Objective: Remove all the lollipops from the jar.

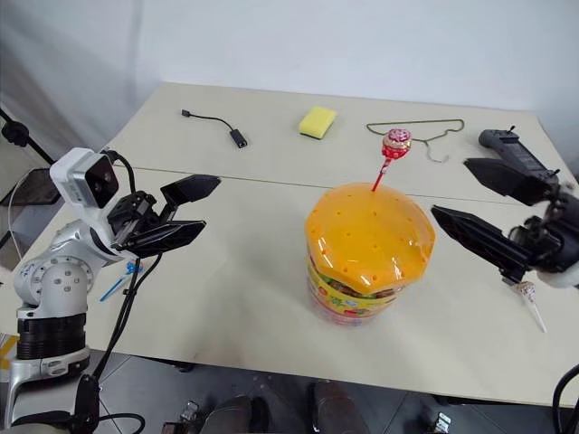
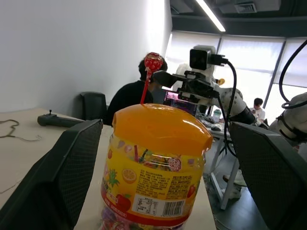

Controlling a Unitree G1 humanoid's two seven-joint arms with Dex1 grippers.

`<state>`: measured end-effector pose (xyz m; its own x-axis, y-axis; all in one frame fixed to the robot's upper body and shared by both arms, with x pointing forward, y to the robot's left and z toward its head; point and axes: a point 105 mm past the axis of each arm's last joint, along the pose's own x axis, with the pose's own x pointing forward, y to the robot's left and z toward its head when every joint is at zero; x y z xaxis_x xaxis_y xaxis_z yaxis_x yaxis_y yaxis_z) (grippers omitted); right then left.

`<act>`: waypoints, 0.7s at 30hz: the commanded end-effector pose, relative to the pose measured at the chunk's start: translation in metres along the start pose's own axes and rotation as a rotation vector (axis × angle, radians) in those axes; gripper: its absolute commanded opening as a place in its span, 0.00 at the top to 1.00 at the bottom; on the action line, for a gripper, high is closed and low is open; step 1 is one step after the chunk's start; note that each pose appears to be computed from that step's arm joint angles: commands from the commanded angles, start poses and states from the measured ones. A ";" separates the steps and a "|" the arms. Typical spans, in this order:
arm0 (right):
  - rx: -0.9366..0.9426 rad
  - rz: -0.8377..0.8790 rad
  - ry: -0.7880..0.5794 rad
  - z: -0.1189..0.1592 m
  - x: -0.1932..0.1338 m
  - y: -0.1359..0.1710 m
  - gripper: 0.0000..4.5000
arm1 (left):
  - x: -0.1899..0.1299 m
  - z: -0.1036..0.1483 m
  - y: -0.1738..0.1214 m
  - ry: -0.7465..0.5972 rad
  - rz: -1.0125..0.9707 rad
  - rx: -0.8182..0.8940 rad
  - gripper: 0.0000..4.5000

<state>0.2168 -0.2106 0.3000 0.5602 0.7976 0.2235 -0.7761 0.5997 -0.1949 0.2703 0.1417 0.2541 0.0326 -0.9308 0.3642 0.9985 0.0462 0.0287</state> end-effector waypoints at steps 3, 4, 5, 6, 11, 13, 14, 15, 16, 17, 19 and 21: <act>-0.046 0.056 0.019 0.000 0.008 0.010 0.01 | 0.008 0.007 -0.008 -0.011 -0.037 0.032 0.00; -0.046 0.068 0.026 -0.002 0.009 0.012 0.01 | 0.009 0.007 -0.008 -0.012 -0.039 0.033 0.00; -0.046 0.079 0.030 -0.003 0.011 0.013 0.01 | 0.010 0.007 -0.008 -0.014 -0.041 0.035 0.00; -0.045 0.088 0.034 -0.004 0.011 0.014 0.01 | 0.011 0.007 -0.009 -0.015 -0.042 0.037 0.00; -0.039 0.104 0.059 -0.011 0.012 0.014 0.01 | 0.015 0.007 -0.011 -0.019 -0.056 0.040 0.00; -0.042 0.100 0.073 -0.013 0.013 0.013 0.01 | 0.017 0.007 -0.011 -0.020 -0.067 0.038 0.00; -0.049 0.096 0.096 -0.016 0.014 0.012 0.01 | 0.019 0.007 -0.012 -0.019 -0.073 0.039 0.00; -0.048 0.096 0.108 -0.018 0.015 0.012 0.01 | 0.020 0.007 -0.012 -0.020 -0.079 0.039 0.00; -0.044 0.099 0.102 -0.018 0.016 0.012 0.01 | 0.021 0.008 -0.012 -0.020 -0.085 0.037 0.00; -0.038 0.105 0.095 -0.018 0.017 0.013 0.01 | 0.022 0.008 -0.013 -0.022 -0.092 0.037 0.00; -0.024 0.123 0.088 -0.019 0.020 0.015 0.01 | 0.024 0.008 -0.013 -0.025 -0.095 0.036 0.00; -0.020 0.128 0.091 -0.020 0.024 0.015 0.01 | 0.025 0.009 -0.011 -0.029 -0.087 0.039 0.00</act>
<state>0.2255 -0.1846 0.2777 0.4927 0.8644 0.1001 -0.8384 0.5024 -0.2114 0.2654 0.1233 0.2615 -0.0241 -0.9274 0.3734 0.9986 -0.0046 0.0529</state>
